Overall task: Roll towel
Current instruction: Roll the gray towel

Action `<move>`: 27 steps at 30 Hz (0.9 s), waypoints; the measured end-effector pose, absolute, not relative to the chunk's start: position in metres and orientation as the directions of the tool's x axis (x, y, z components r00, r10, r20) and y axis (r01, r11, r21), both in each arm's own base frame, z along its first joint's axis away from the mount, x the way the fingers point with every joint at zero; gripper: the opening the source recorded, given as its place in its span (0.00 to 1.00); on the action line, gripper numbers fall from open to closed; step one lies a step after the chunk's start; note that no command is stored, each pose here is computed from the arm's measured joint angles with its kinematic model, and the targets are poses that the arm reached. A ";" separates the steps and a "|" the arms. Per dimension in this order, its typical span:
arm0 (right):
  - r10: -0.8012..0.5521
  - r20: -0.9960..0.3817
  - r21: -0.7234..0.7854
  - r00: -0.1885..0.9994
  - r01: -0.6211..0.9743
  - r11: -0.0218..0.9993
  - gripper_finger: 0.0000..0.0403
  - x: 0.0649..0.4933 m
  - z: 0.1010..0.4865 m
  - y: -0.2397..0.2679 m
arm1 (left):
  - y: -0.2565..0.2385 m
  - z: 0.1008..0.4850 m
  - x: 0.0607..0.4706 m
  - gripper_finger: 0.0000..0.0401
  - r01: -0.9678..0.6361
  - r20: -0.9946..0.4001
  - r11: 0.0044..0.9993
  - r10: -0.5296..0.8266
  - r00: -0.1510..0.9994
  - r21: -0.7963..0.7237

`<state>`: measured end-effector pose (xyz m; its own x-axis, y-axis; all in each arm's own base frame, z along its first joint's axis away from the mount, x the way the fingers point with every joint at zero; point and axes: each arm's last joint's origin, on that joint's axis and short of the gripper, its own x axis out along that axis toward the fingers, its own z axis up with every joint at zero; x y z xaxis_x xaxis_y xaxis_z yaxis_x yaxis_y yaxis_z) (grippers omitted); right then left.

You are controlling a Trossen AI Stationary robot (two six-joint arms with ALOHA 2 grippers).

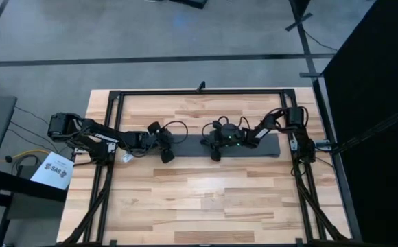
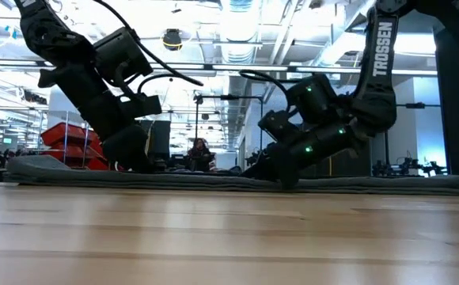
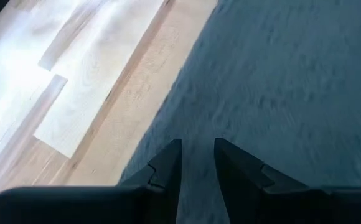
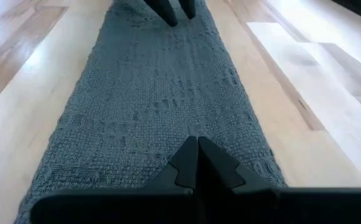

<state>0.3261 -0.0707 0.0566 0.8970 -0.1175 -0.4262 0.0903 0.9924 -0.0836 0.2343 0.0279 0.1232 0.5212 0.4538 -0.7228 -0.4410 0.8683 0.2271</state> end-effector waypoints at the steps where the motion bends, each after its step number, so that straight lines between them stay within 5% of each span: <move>1: -0.123 -0.422 -0.084 0.898 0.097 0.992 0.00 0.323 0.056 -0.072 | 0.028 0.123 0.234 0.20 -0.436 -0.725 0.869 0.453 0.518 0.232; 12: -0.136 -0.413 -0.071 0.901 0.118 0.991 0.00 0.311 0.053 -0.080 | 0.027 0.136 0.217 0.20 -0.495 -0.803 0.837 0.453 0.387 0.234; 17: -0.117 -0.420 -0.061 0.900 0.101 0.993 0.00 0.311 0.052 -0.080 | 0.028 0.152 0.193 0.20 -0.612 -0.789 0.735 0.547 0.280 0.292; 27: -0.043 -0.414 -0.067 0.909 0.017 0.998 0.00 0.312 0.052 -0.072 | 0.045 0.120 0.158 0.20 -0.803 -0.804 0.519 0.588 0.087 0.293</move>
<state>0.3123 -0.0724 0.0518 0.9090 -0.0434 -0.4145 0.0172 0.9976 -0.0667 0.1582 0.0448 0.1198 0.0868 0.5879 -0.8043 -0.8031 0.5190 0.2927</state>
